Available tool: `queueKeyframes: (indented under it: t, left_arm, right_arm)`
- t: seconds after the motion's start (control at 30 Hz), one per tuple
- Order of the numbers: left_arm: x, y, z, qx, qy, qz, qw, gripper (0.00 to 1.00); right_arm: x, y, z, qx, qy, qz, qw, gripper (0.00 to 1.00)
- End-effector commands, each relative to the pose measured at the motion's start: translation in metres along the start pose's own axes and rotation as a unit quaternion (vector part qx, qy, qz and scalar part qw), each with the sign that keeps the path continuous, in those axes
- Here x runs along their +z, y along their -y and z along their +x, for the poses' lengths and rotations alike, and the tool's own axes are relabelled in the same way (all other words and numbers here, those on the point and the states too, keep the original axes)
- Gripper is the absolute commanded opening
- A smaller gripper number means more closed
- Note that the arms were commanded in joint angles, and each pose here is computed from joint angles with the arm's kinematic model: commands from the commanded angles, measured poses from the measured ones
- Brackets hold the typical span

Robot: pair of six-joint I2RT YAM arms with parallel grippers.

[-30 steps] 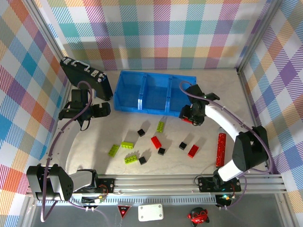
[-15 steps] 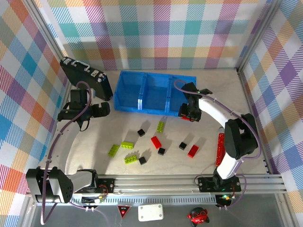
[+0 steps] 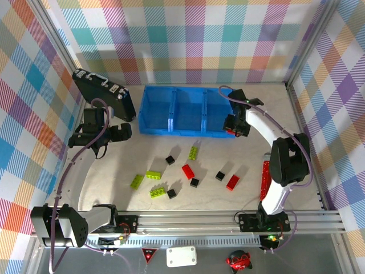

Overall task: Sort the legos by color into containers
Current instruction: Rotate the container at the top-center of the table, then place the lego in the container.

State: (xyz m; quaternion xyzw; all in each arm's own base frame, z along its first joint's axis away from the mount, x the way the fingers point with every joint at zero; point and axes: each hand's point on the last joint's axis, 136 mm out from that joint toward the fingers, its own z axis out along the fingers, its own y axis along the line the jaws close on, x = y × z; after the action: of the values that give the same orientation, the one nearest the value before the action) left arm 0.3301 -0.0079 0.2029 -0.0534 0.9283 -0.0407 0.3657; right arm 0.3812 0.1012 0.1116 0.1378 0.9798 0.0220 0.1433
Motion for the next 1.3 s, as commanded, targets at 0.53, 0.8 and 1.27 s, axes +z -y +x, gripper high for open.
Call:
queueKeyframes:
  t: [0.53,0.8,1.27]
  left_arm:
    - [-0.004,-0.006,0.002,-0.008,-0.007,-0.01,1.0,1.0]
    - [-0.003,-0.006,0.003,-0.007,-0.009,-0.01,1.0,1.0]
    - [-0.003,-0.006,0.004,-0.008,-0.012,-0.011,1.0,1.0]
  right_arm:
    - [-0.002,-0.073,-0.02,-0.083,-0.037,-0.085,0.992,0.58]
    - [0.027,-0.071,-0.03,-0.108,-0.05,-0.047,0.992,0.59]
    - [0.072,-0.066,-0.024,-0.119,-0.078,-0.013,0.99,0.61]
